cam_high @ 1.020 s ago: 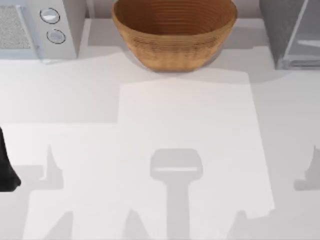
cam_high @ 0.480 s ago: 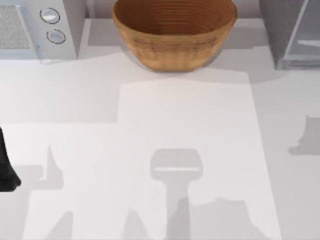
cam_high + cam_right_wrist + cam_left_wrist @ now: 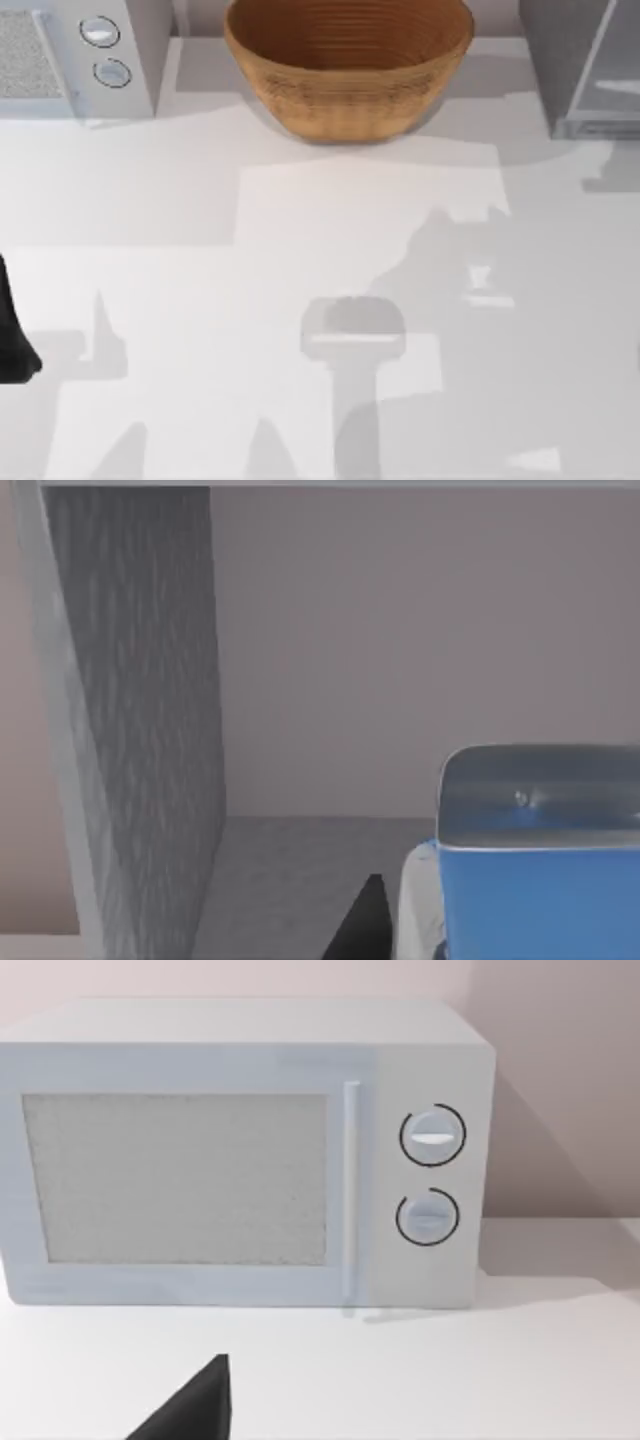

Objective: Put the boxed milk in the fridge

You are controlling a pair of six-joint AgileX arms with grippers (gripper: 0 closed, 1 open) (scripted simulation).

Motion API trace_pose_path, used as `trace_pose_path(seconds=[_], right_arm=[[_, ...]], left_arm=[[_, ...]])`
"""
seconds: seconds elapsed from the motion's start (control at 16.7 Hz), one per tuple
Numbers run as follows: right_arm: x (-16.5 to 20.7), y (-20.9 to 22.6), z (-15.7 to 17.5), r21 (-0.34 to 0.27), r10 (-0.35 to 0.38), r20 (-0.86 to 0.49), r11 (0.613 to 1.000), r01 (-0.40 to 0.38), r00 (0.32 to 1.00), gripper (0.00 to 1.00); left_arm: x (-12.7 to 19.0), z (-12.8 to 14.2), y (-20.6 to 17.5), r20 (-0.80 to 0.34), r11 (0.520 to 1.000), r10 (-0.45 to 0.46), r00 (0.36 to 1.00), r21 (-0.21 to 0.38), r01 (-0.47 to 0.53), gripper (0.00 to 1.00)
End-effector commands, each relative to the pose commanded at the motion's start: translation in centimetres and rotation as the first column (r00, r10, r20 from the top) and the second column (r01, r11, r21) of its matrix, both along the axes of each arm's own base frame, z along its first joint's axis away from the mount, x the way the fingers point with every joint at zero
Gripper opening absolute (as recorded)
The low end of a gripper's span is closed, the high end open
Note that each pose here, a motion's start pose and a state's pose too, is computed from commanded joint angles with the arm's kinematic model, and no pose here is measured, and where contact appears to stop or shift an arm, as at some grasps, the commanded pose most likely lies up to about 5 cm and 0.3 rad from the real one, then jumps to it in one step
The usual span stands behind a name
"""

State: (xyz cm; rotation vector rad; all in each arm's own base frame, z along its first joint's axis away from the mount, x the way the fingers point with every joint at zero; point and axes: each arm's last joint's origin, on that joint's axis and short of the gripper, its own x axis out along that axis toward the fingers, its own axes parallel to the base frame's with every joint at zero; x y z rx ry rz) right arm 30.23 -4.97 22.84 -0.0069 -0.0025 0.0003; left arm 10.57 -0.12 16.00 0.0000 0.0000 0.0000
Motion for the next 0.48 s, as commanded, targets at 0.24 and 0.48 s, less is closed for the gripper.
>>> trace_pose_path(seconds=[0.24,0.48], right_arm=[[6.4,-2.9,-5.9,0.01,0.0,-0.03,1.0,0.0,1.0,0.0],[9.5,-4.8,-10.4,0.01,0.001,-0.016,1.0,-0.001,1.0,0.0]], left_arm=[[0.0,0.0,0.0,0.0,1.0,0.0,1.0,0.0,0.0,1.0],[0.0,0.0,0.0,0.0,1.0,0.0,1.0,0.0,0.0,1.0]])
